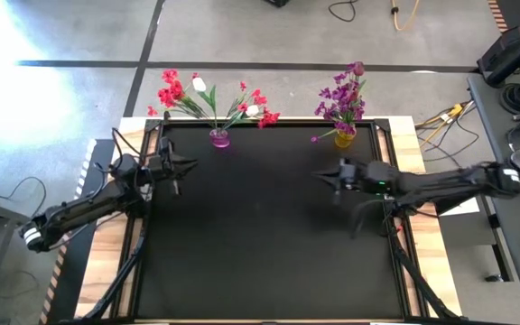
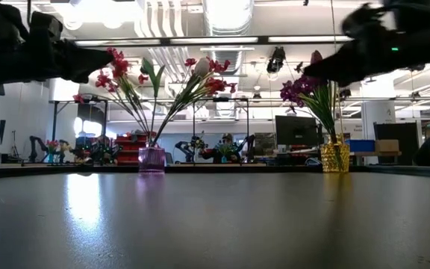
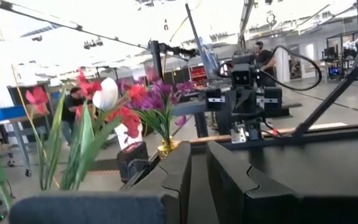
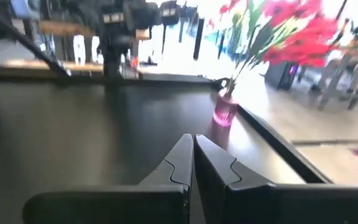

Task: Sort flowers into vase by color
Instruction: Return to Home Position

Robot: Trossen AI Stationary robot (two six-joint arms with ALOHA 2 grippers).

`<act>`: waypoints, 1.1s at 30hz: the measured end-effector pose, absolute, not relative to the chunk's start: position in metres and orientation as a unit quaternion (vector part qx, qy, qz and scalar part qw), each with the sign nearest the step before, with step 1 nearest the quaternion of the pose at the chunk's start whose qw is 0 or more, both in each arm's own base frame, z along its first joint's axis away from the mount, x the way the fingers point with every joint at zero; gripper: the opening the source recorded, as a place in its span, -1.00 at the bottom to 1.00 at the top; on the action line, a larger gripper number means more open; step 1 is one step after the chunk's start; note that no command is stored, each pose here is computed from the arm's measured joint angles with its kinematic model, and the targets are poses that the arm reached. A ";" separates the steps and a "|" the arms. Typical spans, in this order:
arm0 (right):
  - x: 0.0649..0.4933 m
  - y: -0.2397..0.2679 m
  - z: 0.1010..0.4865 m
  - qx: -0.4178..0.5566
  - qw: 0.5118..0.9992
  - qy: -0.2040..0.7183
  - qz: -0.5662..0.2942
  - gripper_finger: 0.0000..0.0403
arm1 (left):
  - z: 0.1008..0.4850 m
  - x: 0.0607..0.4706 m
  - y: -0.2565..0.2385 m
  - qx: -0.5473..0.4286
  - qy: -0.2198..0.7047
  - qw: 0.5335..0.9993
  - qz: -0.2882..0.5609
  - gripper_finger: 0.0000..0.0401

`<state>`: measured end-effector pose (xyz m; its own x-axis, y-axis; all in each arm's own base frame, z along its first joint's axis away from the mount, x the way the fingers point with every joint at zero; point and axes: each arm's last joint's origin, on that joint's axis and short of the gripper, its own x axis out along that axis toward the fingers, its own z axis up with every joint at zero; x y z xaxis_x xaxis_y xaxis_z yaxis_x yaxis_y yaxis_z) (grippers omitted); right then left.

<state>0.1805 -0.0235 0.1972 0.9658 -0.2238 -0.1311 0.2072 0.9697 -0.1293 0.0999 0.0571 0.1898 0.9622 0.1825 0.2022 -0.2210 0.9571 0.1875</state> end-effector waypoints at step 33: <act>0.095 -0.018 0.172 -0.048 0.982 -0.021 -0.181 -0.96 | 0.180 0.074 0.060 0.093 -0.052 0.964 0.245 -0.82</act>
